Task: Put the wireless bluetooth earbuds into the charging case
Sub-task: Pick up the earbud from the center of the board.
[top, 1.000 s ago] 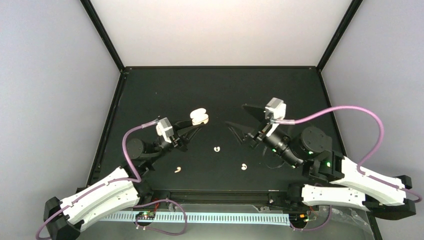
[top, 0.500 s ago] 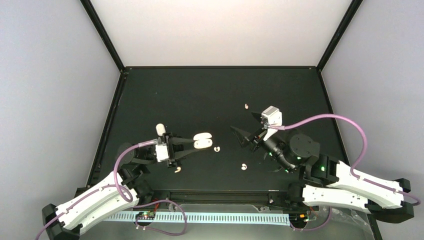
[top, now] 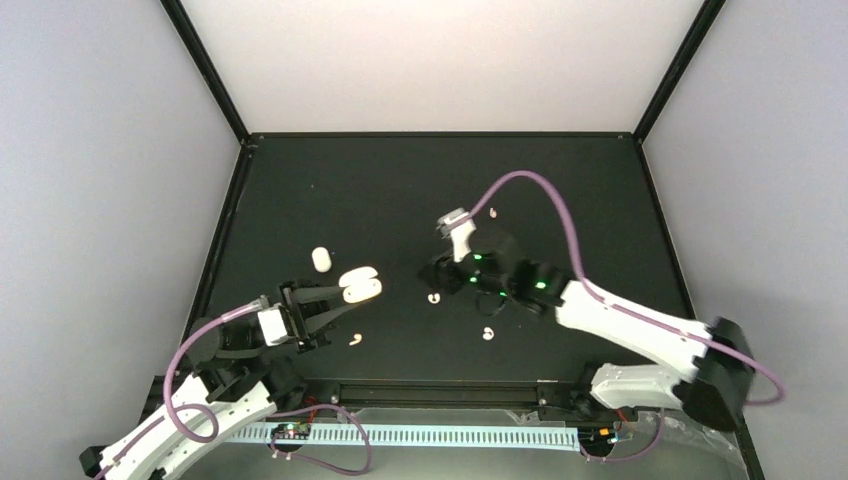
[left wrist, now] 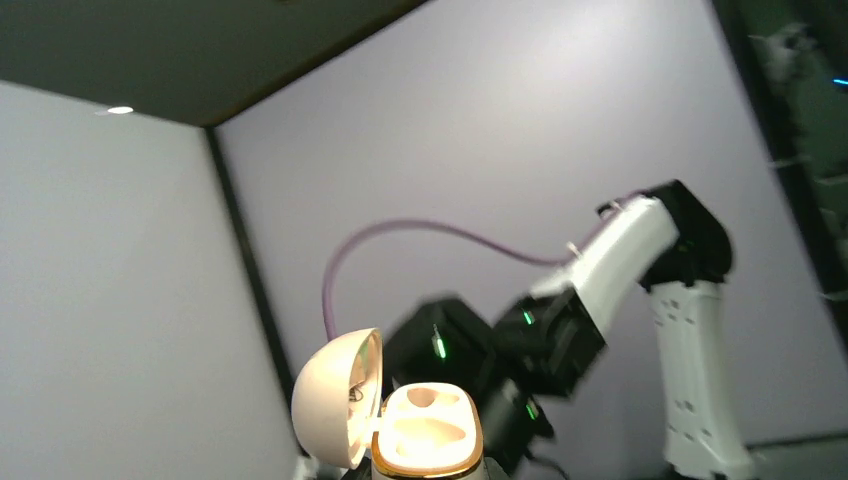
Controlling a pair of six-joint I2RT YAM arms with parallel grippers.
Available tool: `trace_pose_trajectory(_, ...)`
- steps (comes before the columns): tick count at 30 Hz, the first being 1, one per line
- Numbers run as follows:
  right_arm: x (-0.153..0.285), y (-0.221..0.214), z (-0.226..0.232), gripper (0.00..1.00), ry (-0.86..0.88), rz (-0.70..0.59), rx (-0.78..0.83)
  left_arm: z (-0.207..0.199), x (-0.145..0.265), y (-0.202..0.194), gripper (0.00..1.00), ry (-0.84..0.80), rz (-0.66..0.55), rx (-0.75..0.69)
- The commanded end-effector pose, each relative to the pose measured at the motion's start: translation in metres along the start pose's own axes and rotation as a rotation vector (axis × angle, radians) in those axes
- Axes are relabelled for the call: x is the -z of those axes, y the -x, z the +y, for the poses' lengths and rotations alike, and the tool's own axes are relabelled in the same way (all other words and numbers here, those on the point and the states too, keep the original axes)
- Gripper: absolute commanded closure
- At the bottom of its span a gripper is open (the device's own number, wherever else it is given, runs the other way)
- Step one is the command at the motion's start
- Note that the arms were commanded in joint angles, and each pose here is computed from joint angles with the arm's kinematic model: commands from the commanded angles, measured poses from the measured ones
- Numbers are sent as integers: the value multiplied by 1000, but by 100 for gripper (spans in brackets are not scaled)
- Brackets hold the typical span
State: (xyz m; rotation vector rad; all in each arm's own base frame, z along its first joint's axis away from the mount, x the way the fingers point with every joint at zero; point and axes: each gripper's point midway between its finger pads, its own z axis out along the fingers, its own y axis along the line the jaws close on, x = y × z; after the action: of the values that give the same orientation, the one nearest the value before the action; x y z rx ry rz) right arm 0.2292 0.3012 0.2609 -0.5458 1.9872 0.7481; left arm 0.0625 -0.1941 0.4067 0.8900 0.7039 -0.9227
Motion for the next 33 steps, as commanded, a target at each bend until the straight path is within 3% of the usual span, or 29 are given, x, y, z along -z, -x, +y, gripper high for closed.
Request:
trace_pose_trajectory(1,-42,-59,45,31,237,267,-81,44,22,-8,98,307,64,86)
trace_pose_trajectory(6,-84,-110,89,33,294,455,33,50,46,3,99,399,32,71)
trace_pose_trajectory(16,-147,-166,111,46,224,677,54,52,66,6,99,467,24,32)
trace_pose_trajectory(24,-165,-201,117,53,143,776,28,52,72,16,99,482,1,26)
trace_pose_trajectory(33,-176,-215,114,55,56,775,-15,50,78,22,98,489,-24,29)
